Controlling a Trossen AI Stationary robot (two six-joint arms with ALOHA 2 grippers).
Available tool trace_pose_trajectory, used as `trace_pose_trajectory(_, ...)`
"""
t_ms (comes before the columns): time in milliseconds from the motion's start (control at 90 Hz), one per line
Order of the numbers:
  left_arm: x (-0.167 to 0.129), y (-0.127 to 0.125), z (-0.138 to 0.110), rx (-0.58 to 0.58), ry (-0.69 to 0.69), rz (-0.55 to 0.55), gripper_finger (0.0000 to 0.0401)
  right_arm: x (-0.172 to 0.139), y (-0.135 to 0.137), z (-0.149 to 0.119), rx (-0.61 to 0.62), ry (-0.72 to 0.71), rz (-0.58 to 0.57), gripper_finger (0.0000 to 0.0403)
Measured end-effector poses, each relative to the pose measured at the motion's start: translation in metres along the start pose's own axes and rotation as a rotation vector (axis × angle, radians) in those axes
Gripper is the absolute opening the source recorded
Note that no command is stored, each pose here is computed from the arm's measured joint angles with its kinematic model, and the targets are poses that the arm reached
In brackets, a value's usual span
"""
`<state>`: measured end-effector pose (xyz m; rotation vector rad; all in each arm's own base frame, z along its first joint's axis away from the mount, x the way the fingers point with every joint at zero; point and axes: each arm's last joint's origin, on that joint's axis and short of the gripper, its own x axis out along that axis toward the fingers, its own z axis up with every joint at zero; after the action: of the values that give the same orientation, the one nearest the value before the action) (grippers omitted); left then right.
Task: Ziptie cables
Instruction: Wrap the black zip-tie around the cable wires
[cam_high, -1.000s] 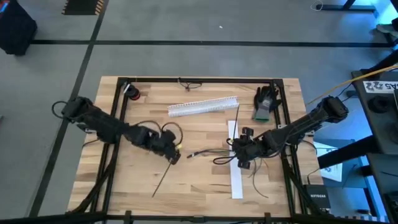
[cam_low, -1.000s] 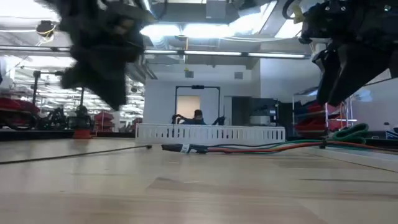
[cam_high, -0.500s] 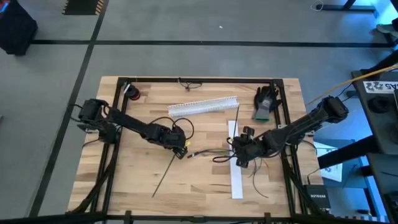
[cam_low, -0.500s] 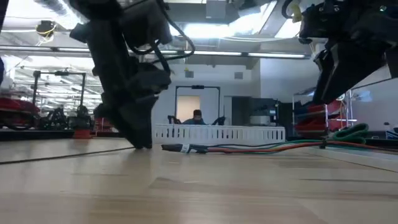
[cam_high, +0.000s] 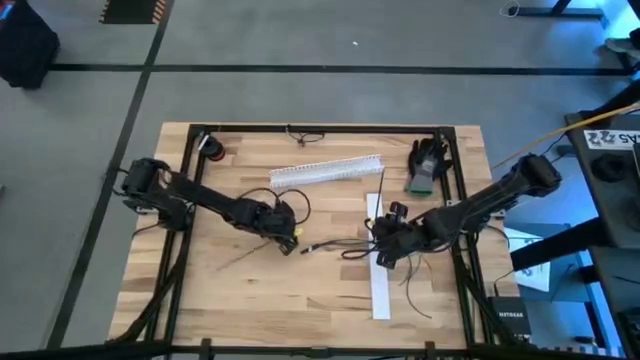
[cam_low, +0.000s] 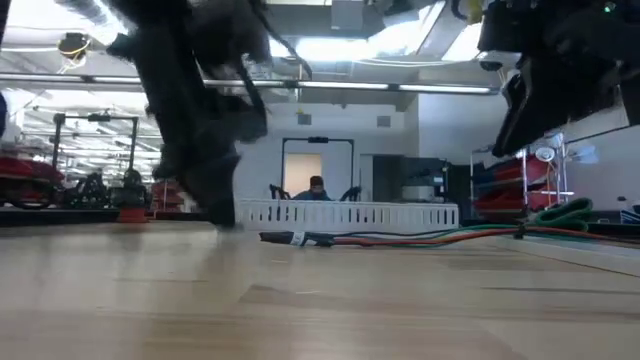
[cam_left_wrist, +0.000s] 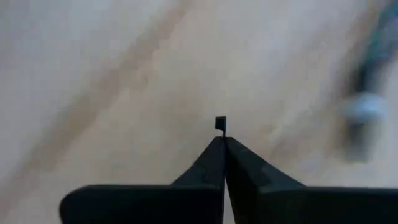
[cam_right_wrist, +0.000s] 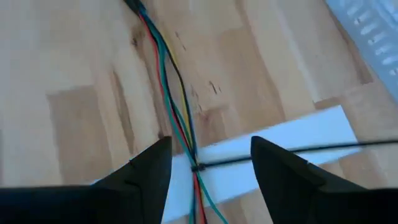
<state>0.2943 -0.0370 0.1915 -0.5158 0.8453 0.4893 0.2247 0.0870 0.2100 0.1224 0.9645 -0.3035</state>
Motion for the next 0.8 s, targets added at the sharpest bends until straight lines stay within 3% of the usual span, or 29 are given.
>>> trace_pose_trajectory(211,-0.076,0.0,0.047,0.107,-0.302,-0.197,0.0,-0.015,-0.025,0.021,0.049,-0.124,0.014,0.0211)
trace_pose_trajectory(344,-0.119,0.003,0.067,0.193,-0.509,-0.279,0.0,-0.019,-0.034,0.042,0.095,-0.243,0.137,0.0211)
trace_pose_trajectory(556,-0.16,0.006,0.087,0.285,-0.814,-0.341,0.0,-0.021,-0.043,0.08,0.21,-0.499,0.348,0.0211)
trace_pose_trajectory(633,-0.165,0.006,0.092,0.339,-0.888,-0.327,0.0,-0.02,-0.05,0.094,0.305,-0.576,0.431,0.0211)
trace_pose_trajectory(800,-0.17,0.005,0.1,0.475,-1.009,-0.336,0.0,0.001,-0.063,0.107,0.577,-0.491,0.632,0.0211)
